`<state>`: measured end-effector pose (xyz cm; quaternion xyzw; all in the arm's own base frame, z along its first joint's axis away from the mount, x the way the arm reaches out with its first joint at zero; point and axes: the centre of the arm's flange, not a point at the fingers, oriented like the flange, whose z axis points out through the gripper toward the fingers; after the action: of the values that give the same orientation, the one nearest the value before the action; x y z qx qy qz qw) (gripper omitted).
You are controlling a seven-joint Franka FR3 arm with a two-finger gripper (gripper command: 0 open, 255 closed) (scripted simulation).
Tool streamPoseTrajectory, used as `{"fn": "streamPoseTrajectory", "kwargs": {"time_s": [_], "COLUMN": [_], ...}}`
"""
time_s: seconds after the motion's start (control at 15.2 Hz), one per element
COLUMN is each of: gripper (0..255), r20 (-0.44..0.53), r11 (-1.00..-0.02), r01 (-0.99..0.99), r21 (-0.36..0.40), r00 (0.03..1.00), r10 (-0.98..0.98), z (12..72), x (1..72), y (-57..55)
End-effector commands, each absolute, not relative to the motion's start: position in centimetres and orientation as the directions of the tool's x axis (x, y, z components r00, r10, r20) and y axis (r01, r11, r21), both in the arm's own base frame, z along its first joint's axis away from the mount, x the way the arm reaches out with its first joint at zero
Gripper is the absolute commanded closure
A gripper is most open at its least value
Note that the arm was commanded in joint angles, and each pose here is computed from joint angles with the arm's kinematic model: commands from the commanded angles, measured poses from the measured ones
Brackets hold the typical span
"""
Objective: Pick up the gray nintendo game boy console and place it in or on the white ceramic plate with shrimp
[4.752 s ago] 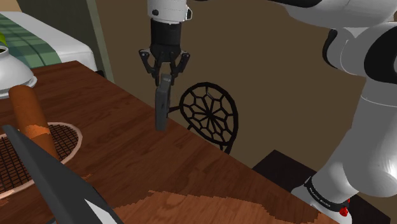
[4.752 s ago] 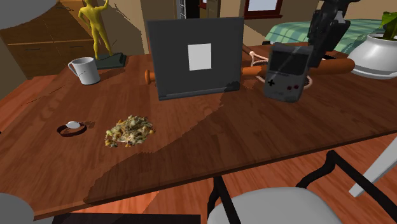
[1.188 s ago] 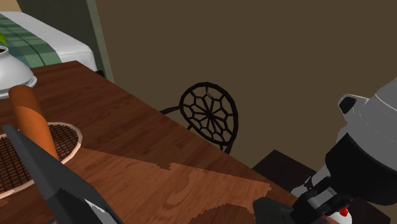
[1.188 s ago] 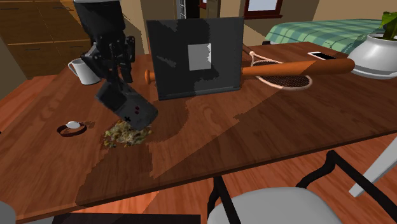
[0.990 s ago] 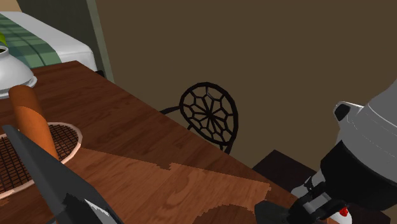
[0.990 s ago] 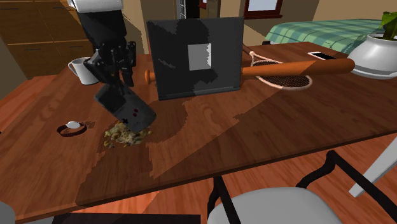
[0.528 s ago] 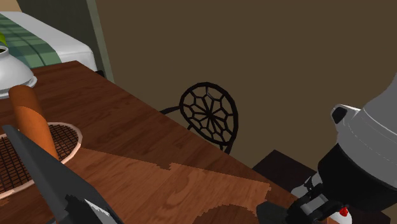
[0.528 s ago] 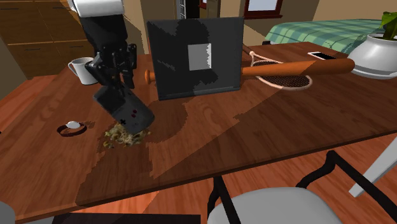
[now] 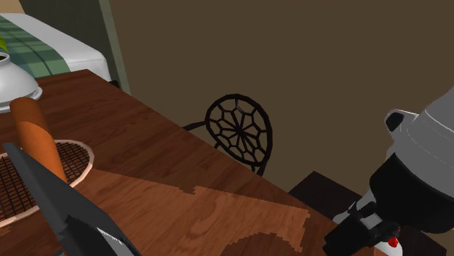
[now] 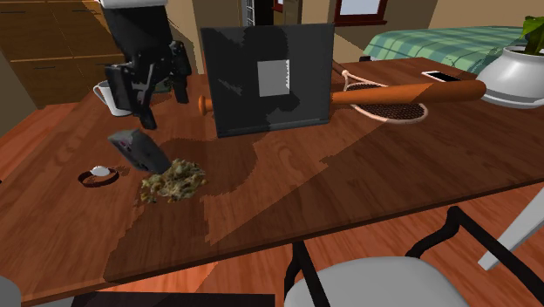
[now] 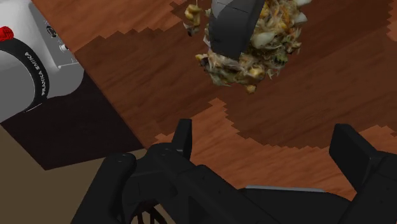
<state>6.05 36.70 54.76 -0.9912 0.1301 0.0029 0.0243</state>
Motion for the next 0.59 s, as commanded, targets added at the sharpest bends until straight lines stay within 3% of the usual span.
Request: {"fn": "streamPoseTrajectory", "kwargs": {"time_s": [0.0, 0.53], "gripper": [0, 0], "r20": [-0.012, -0.012], "r11": [-0.965, -0.965], "r01": [-0.258, -0.258], "r21": [-0.047, -0.047], "r00": [0.966, 0.966], "r10": [-0.258, -0.258], "z": [57.1, 58.1], "x": [5.9, 5.9], "y": [36.8, 36.8]}}
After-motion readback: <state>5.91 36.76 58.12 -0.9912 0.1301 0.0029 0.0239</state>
